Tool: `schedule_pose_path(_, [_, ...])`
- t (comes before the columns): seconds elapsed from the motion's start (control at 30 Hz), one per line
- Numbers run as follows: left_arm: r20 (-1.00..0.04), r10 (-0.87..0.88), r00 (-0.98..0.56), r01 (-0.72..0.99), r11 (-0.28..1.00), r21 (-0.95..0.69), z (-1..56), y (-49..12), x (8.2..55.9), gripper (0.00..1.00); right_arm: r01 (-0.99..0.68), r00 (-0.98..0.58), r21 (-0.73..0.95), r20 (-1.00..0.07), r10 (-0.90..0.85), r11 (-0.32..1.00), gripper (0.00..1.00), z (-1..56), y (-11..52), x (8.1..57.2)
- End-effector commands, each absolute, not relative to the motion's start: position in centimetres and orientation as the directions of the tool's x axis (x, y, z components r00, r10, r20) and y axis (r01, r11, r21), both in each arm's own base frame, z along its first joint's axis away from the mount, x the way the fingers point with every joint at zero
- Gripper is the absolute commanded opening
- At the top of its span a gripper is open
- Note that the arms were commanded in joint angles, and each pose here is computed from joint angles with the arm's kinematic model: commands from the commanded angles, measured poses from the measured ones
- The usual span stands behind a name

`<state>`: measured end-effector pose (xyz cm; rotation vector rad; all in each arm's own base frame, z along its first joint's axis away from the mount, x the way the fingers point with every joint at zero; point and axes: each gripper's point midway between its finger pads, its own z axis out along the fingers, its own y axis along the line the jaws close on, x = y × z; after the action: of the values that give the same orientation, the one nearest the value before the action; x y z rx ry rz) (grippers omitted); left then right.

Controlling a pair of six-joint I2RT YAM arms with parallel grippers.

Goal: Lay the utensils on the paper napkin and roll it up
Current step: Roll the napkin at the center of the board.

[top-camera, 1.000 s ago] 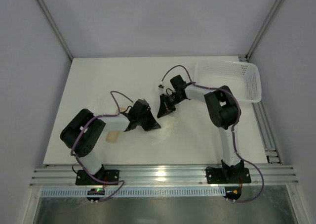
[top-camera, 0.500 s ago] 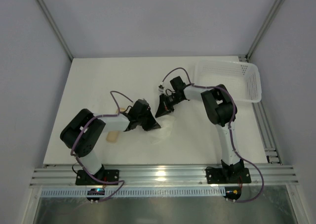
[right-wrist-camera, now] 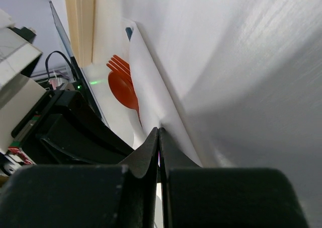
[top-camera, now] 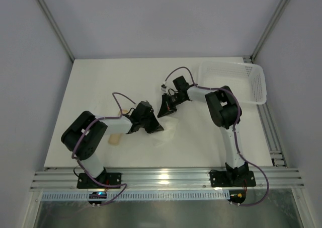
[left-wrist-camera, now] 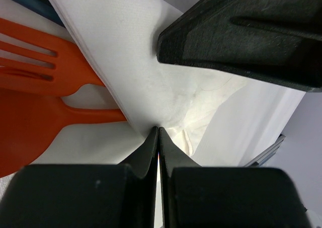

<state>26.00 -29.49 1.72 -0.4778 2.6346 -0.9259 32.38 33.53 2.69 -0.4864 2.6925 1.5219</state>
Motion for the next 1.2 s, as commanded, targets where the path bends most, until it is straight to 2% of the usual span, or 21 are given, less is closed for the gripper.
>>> schedule_pose_path(0.0, [-0.18, -0.398, -0.9, -0.227, 0.778, -0.587, 0.8, -28.4, 25.2, 0.0, -0.362, -0.929, 0.832, -0.284, -0.237, 0.421, 0.04, 6.7, 34.9, 34.9])
schedule_pose_path(0.3, [-0.177, -0.395, -0.901, -0.227, 0.78, -0.584, 0.7, -28.7, 25.2, 0.0, -0.33, -0.937, 0.851, -0.241, -0.254, 0.409, 0.04, 5.4, 36.0, 35.1])
schedule_pose_path(0.63, [-0.183, -0.395, -0.9, -0.225, 0.782, -0.581, 0.8, -28.7, 25.3, 0.0, -0.348, -0.92, 0.861, -0.237, -0.313, 0.372, 0.04, 5.2, 37.1, 33.1])
schedule_pose_path(1.17, [-0.184, -0.4, -0.898, -0.225, 0.776, -0.589, 1.2, -28.8, 25.3, 0.0, -0.249, -0.956, 0.815, -0.119, -0.269, 0.523, 0.04, 0.3, 36.8, 33.2])
